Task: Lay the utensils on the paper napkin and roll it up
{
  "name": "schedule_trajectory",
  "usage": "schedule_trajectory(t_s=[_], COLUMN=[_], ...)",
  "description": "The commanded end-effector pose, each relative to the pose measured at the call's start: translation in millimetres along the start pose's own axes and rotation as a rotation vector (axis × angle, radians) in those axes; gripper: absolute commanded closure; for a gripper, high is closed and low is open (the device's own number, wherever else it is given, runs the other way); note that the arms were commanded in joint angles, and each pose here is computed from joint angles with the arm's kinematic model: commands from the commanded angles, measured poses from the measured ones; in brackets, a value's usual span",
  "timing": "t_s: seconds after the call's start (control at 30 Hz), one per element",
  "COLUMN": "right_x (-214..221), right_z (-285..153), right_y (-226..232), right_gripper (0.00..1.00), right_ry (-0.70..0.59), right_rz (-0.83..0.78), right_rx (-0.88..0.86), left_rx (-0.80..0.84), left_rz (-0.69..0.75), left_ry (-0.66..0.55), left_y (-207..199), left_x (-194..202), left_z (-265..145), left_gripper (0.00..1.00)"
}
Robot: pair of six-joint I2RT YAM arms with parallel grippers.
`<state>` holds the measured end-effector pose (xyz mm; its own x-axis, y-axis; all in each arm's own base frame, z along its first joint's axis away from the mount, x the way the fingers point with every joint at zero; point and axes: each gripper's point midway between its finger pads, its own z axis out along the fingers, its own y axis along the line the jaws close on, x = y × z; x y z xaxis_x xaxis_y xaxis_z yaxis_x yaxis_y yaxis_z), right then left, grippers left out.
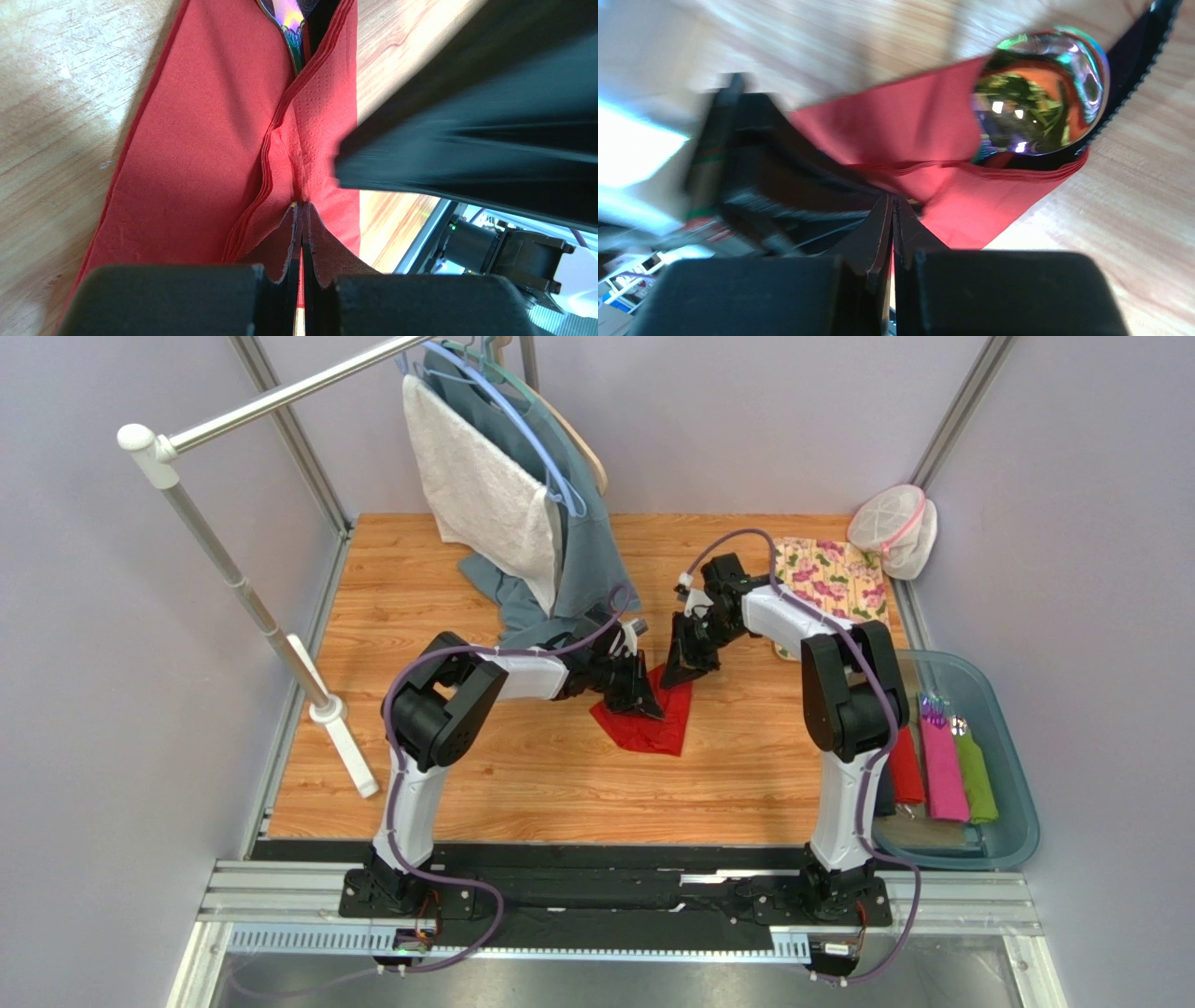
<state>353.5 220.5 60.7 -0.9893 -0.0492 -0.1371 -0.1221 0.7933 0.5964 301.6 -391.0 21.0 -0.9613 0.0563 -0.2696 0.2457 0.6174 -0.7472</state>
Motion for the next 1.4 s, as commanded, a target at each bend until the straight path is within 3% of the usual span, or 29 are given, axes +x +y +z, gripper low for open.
schedule_trajectory(t_s=[0.0, 0.2, 0.33, 0.43, 0.5, 0.67, 0.9, 1.1, 1.37], right_x=[18, 31, 35, 38, 41, 43, 46, 48, 46], right_z=[25, 47, 53, 55, 56, 57, 59, 57, 56], right_y=[-28, -57, -66, -72, -73, -72, -73, -76, -74], right_gripper=[0.98, 0.99, 1.0, 1.0, 1.0, 1.0, 1.0, 1.0, 1.0], right_ry=[0.064, 0.103, 0.111, 0.123, 0.131, 0.136, 0.148, 0.148, 0.142], right_rz=[0.004, -0.004, -0.025, -0.047, -0.051, -0.065, -0.069, -0.075, -0.074], right_rx=[0.068, 0.13, 0.148, 0.155, 0.155, 0.145, 0.142, 0.154, 0.152], left_rx=[-0.089, -0.075, 0.021, 0.061, 0.053, 0.146, 0.242, 0.187, -0.018], left_rz=[0.001, 0.021, 0.088, 0.129, 0.123, 0.242, 0.292, 0.19, -0.026], left_ry=[0.014, 0.002, -0.055, -0.116, -0.131, -0.079, 0.065, 0.124, 0.193], left_y=[25, 20, -8, -27, -28, -45, -67, -43, 26], left_x=[6, 3, -9, -15, -15, 6, 30, 38, 50], left_z=[3, 1, -9, -32, -52, -79, -55, -27, -11], left_gripper=[0.98, 0.97, 0.79, 0.6, 0.55, 0.62, 0.66, 0.67, 0.75])
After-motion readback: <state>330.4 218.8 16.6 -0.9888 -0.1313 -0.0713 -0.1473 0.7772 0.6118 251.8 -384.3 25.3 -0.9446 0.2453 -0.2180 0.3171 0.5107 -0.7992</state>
